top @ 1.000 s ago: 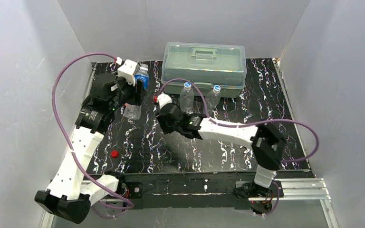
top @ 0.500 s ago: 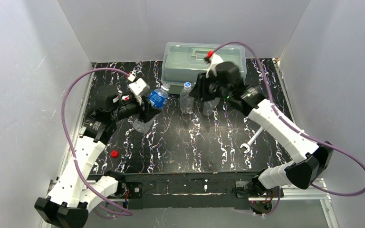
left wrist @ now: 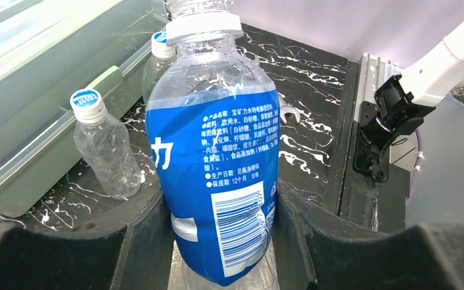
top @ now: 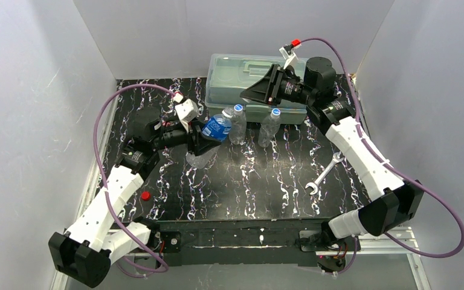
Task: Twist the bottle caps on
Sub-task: Screw the bottle cap onto the plastic bottle.
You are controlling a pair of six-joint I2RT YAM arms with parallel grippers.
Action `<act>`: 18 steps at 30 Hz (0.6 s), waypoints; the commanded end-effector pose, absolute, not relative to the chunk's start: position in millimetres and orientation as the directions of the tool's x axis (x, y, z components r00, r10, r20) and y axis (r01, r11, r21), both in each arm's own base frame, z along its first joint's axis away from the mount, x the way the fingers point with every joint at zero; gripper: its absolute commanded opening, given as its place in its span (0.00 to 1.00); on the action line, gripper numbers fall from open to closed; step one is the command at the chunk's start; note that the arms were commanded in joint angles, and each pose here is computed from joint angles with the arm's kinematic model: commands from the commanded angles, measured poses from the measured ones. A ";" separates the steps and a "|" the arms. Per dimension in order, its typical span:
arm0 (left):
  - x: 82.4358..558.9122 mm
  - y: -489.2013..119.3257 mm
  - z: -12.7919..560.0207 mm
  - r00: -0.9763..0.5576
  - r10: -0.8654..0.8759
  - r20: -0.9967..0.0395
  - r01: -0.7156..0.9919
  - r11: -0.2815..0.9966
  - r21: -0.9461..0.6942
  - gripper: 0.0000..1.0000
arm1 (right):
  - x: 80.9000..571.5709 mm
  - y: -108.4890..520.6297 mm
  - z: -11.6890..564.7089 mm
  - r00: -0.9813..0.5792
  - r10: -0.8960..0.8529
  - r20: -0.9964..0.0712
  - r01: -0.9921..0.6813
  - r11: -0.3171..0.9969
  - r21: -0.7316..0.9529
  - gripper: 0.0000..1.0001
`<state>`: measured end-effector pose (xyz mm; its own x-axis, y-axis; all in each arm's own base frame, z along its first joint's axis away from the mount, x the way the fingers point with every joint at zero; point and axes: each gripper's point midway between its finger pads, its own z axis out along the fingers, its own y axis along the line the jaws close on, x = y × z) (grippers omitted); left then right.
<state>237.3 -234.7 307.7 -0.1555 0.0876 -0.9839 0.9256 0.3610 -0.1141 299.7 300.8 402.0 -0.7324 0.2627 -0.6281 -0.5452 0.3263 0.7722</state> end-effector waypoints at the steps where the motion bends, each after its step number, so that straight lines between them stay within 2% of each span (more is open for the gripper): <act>1: 238.4 -243.6 324.4 -0.106 0.050 -0.993 0.945 0.317 -0.085 0.14 | 289.6 308.1 428.4 -0.734 0.264 -0.626 -0.592 0.204 0.780 0.32; 18: 236.0 -254.9 328.9 -0.149 -0.015 -0.989 0.944 0.295 -0.147 0.13 | 276.0 328.2 417.0 -0.745 0.219 -0.631 -0.600 0.194 0.776 0.33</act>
<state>240.8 -250.9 323.8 -0.1602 0.0080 -0.9871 0.9347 0.3226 -0.1490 277.6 324.7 407.8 -0.7736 0.2146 -0.5963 -0.5558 0.2222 0.8010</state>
